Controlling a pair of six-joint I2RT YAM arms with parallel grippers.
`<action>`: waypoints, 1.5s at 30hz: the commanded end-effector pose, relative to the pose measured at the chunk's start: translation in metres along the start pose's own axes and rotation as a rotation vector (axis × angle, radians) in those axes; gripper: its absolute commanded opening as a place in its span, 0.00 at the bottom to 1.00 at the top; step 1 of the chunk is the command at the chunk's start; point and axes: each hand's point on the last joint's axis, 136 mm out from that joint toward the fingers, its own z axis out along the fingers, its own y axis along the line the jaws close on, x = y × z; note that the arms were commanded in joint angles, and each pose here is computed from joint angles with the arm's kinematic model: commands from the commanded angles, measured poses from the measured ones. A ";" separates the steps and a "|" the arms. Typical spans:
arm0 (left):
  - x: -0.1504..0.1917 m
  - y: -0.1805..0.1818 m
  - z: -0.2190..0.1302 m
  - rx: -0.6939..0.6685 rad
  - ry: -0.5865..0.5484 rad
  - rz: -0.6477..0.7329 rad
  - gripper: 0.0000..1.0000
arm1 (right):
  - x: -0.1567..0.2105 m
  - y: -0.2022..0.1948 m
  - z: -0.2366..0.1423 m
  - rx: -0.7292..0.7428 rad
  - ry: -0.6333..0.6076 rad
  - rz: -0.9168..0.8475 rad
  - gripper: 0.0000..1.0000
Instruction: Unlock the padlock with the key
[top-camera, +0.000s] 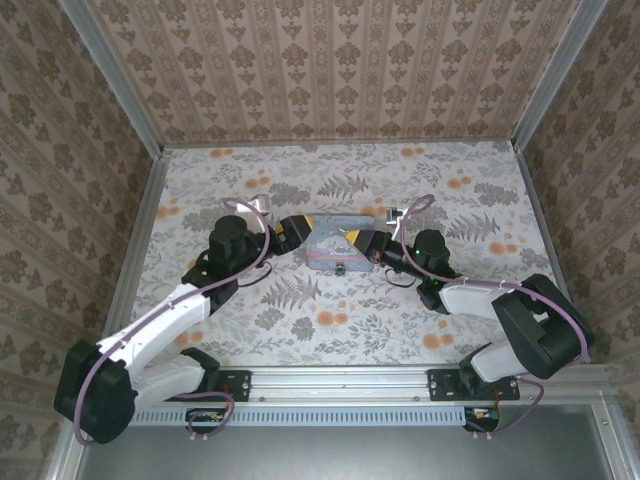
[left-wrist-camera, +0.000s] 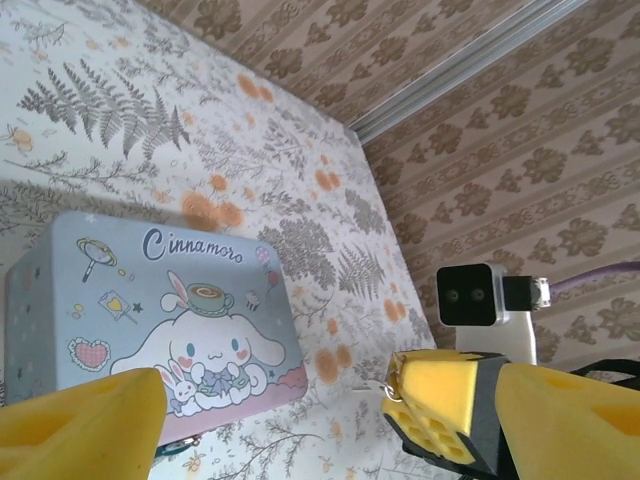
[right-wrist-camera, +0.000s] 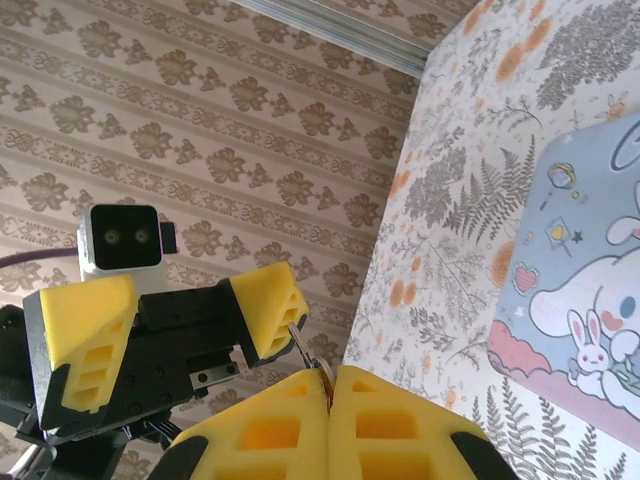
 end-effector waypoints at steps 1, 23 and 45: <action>0.000 -0.012 0.016 0.038 0.033 0.017 0.85 | 0.000 0.003 -0.001 -0.001 0.013 -0.014 0.00; 0.017 -0.017 0.095 0.222 0.039 -0.174 0.54 | -0.001 -0.010 0.003 0.020 -0.006 0.061 0.00; 0.039 -0.002 0.101 0.177 0.072 -0.187 0.43 | -0.006 -0.008 0.005 0.011 -0.023 0.057 0.00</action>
